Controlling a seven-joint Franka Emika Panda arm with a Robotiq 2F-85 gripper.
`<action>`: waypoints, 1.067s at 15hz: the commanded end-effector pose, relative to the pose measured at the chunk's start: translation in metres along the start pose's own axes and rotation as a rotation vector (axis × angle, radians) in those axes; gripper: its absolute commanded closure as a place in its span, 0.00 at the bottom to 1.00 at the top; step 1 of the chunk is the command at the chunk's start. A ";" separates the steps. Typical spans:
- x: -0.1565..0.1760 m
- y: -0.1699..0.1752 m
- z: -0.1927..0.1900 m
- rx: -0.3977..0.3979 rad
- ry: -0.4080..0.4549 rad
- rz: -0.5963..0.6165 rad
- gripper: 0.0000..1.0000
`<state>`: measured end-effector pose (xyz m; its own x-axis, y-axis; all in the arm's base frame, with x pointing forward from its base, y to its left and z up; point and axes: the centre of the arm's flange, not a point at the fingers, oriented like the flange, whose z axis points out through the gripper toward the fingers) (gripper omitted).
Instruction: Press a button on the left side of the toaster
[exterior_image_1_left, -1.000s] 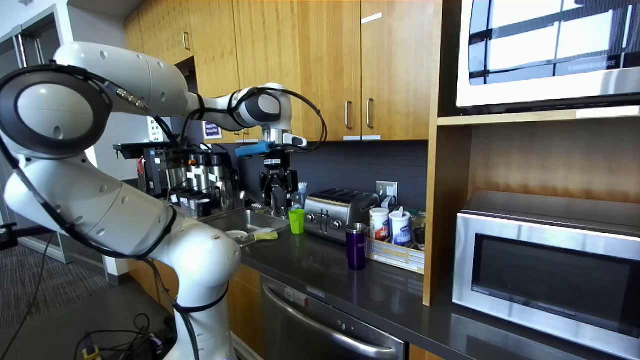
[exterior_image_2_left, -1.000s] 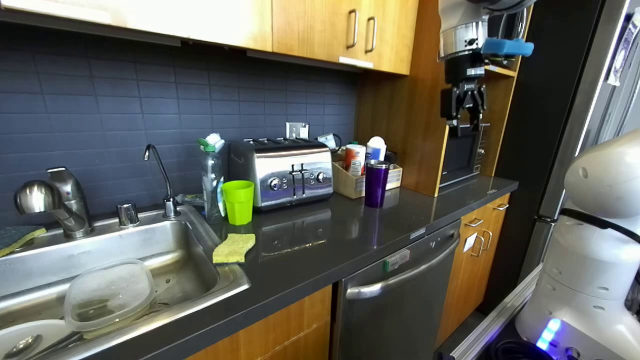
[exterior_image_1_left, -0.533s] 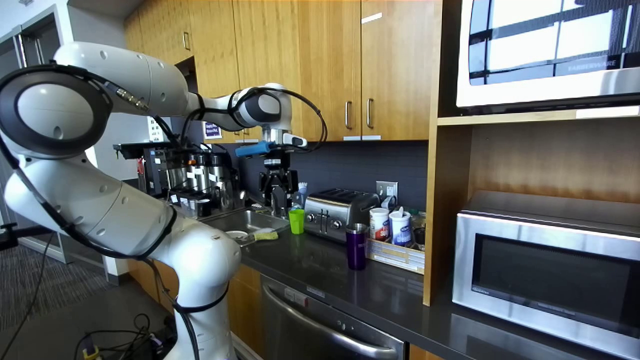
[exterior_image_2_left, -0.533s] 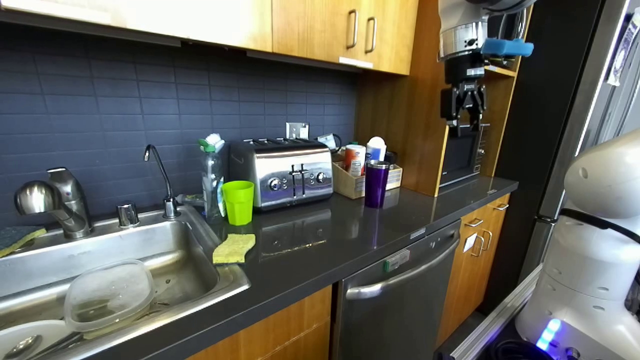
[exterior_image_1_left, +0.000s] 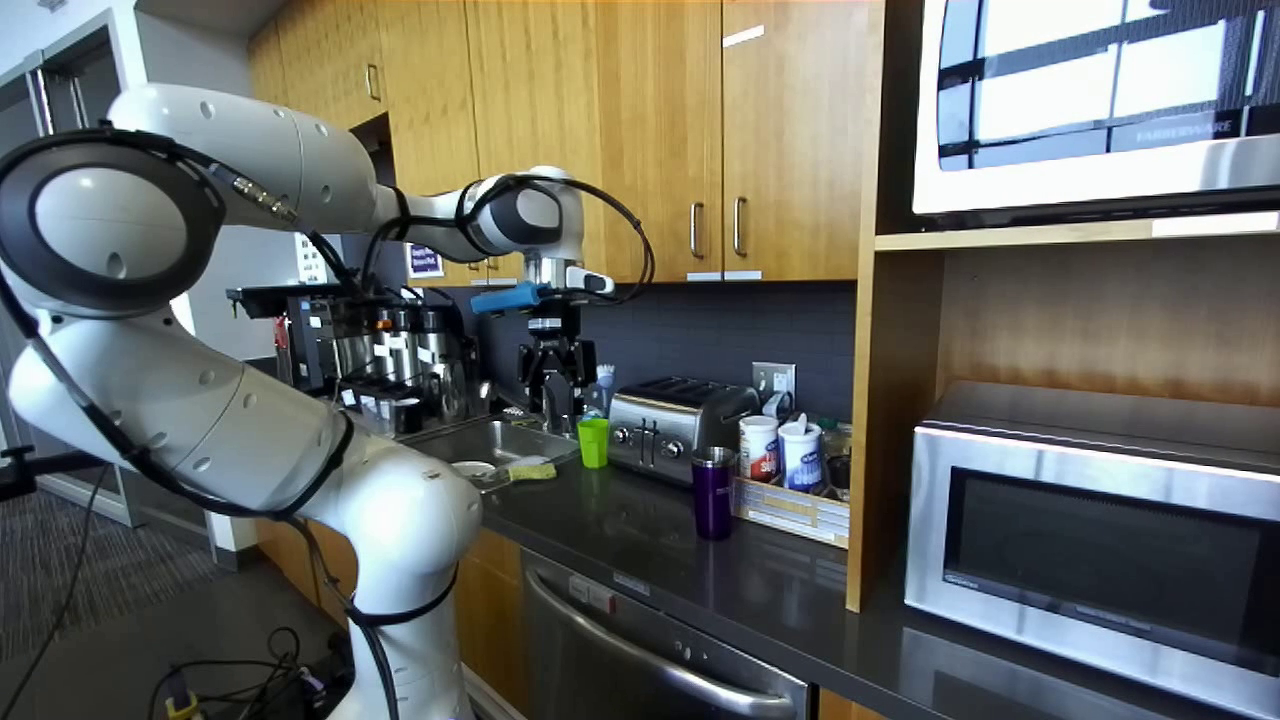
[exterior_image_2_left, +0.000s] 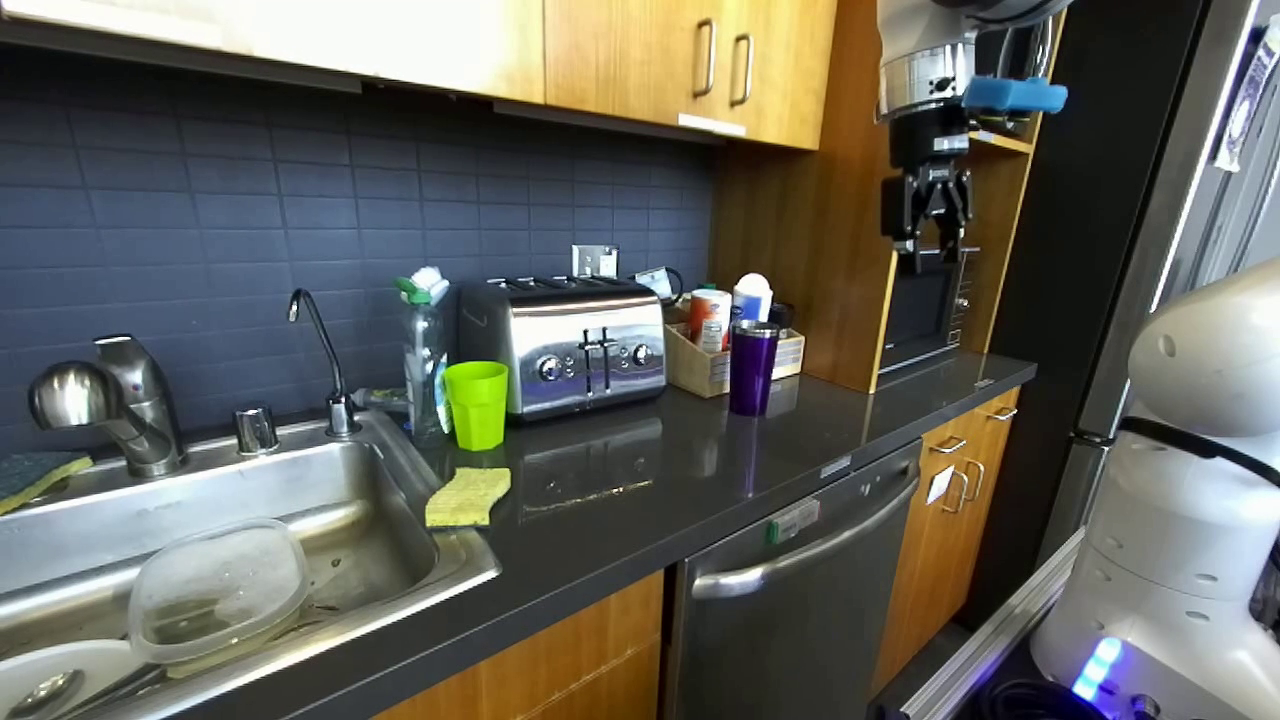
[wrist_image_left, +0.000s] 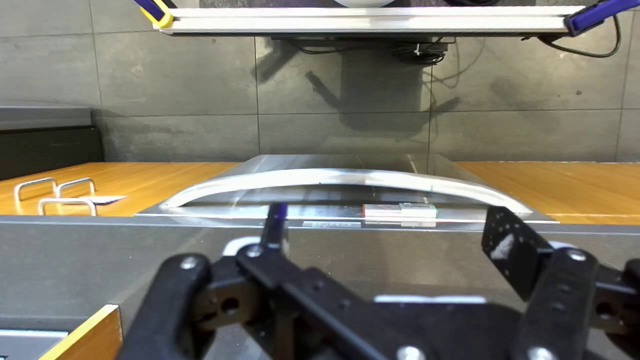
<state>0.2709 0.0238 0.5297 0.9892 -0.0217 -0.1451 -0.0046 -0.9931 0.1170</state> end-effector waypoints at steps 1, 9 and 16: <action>0.000 0.000 0.000 0.000 0.000 0.000 0.00; 0.007 -0.018 -0.003 -0.017 0.007 -0.052 0.00; 0.012 -0.040 -0.005 -0.047 0.033 -0.134 0.00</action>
<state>0.2756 0.0548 0.5252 0.9874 0.0759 -0.1389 0.0949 -0.9862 0.1359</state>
